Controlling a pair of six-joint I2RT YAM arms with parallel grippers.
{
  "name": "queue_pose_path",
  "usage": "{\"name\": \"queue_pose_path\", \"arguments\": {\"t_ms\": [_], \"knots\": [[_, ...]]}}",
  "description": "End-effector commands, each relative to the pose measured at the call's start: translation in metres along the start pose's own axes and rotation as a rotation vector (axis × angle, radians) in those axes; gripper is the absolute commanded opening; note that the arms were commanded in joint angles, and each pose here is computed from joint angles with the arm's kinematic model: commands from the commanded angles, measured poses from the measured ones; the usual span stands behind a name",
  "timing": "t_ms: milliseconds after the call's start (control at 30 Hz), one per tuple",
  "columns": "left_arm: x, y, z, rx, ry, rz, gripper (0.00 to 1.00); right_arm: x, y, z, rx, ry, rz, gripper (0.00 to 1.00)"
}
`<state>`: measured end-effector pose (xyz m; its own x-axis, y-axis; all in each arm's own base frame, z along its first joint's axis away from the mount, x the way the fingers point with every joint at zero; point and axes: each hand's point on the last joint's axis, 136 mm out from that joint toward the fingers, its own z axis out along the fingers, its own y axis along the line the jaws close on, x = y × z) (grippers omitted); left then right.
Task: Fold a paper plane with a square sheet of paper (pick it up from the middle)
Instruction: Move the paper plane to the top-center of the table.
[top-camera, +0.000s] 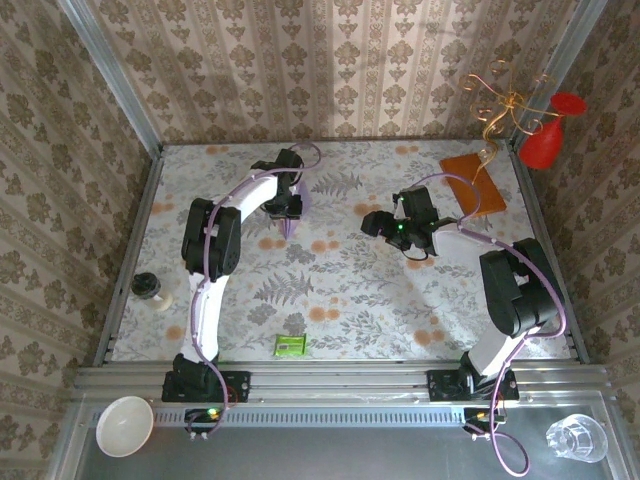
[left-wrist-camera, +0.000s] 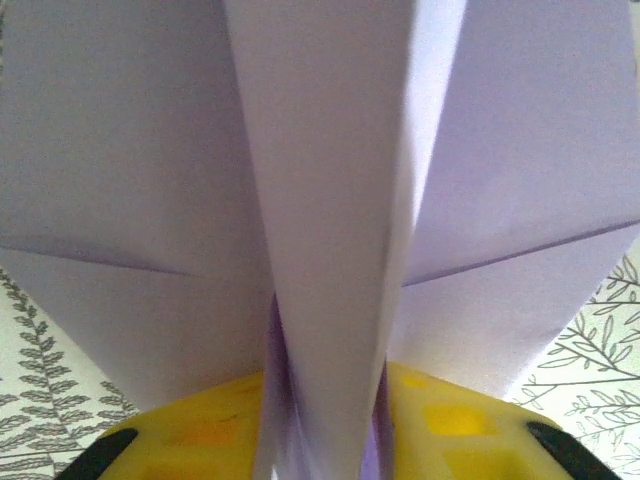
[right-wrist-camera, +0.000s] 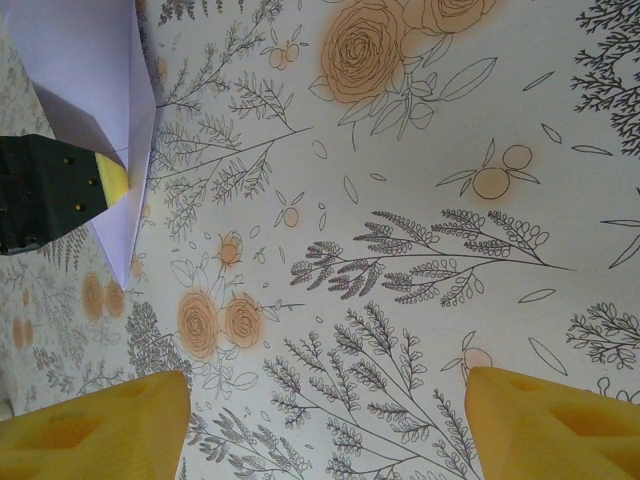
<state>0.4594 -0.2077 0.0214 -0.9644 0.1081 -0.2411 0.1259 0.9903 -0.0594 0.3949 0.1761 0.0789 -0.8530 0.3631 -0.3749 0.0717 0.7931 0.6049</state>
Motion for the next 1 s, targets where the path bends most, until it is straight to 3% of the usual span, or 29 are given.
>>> {"name": "queue_pose_path", "arguments": {"t_ms": [0,200,367,667,967], "knots": [[0.031,0.006,0.036,-0.022,0.13,-0.028,0.32,-0.001,-0.003,0.002,0.009,0.013,0.015,0.74],[0.027,0.005,0.035,-0.018,0.122,-0.036,0.32,-0.002,-0.001,0.002,0.005,0.012,0.013,0.74],[0.007,-0.003,0.01,0.006,0.07,-0.039,0.32,-0.005,0.001,-0.001,0.004,0.003,0.009,0.74],[-0.024,-0.006,-0.07,0.041,-0.088,-0.081,0.41,-0.017,0.007,-0.02,0.022,-0.044,-0.011,0.75],[-0.023,0.015,-0.176,0.133,-0.346,-0.164,0.55,-0.051,-0.001,-0.092,0.2,-0.248,-0.116,0.79]]}}
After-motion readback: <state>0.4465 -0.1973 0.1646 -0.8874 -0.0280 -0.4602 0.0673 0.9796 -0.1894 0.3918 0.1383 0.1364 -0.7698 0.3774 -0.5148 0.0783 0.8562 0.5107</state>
